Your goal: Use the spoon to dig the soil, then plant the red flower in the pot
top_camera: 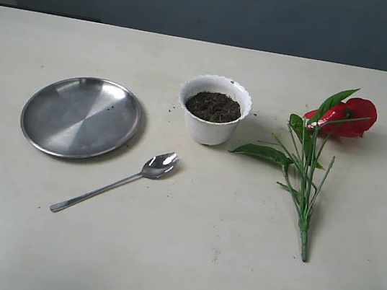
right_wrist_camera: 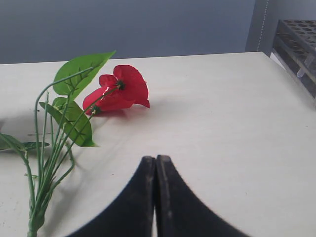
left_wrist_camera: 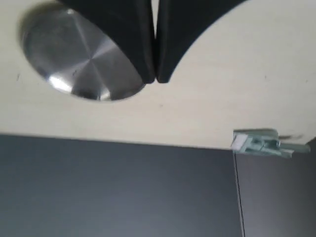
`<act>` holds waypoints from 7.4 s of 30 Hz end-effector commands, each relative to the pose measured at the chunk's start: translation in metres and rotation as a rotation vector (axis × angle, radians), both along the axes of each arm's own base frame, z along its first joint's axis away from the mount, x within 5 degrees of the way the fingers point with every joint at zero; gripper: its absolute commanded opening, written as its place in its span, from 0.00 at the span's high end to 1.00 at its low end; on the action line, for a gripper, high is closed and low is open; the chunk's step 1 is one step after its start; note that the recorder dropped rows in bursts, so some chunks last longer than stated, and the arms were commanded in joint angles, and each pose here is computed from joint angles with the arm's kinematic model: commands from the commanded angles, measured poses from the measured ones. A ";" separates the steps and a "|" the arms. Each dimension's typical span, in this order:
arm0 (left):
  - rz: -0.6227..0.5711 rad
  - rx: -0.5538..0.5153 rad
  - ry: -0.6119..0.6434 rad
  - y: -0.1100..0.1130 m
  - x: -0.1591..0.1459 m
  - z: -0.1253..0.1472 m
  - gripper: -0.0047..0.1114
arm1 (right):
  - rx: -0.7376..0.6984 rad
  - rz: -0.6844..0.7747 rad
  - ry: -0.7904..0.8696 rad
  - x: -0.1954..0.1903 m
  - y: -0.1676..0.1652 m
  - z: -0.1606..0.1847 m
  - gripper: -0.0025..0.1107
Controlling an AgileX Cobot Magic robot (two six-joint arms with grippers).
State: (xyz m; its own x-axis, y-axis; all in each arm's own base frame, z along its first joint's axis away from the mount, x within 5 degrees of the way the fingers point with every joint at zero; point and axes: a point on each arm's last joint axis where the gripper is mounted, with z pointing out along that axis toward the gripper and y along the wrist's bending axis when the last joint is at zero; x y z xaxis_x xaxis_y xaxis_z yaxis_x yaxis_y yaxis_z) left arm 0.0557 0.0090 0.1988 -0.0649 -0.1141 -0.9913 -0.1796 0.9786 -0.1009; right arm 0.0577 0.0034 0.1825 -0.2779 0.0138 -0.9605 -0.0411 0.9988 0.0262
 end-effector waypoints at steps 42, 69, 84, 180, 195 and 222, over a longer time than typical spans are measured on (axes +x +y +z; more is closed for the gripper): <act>0.062 -0.445 -0.942 0.018 -0.028 0.066 0.96 | -0.005 -0.005 -0.009 0.000 0.000 0.000 0.98; -0.785 -0.004 -0.024 -0.043 0.114 0.207 0.44 | -0.005 -0.005 -0.009 0.000 0.000 0.000 0.98; -0.793 0.092 0.011 -0.034 0.159 0.204 0.64 | -0.005 -0.005 -0.009 0.000 0.000 0.000 0.98; -0.326 0.665 -0.243 -0.017 0.119 0.250 0.41 | -0.005 -0.005 -0.009 0.000 0.000 0.000 0.98; -0.685 0.422 -0.032 -0.048 0.157 0.185 0.42 | -0.005 -0.005 -0.009 0.000 0.000 0.000 0.98; -0.343 -0.062 -0.163 -0.023 0.124 0.217 0.96 | -0.005 -0.005 -0.009 0.000 0.000 0.000 0.98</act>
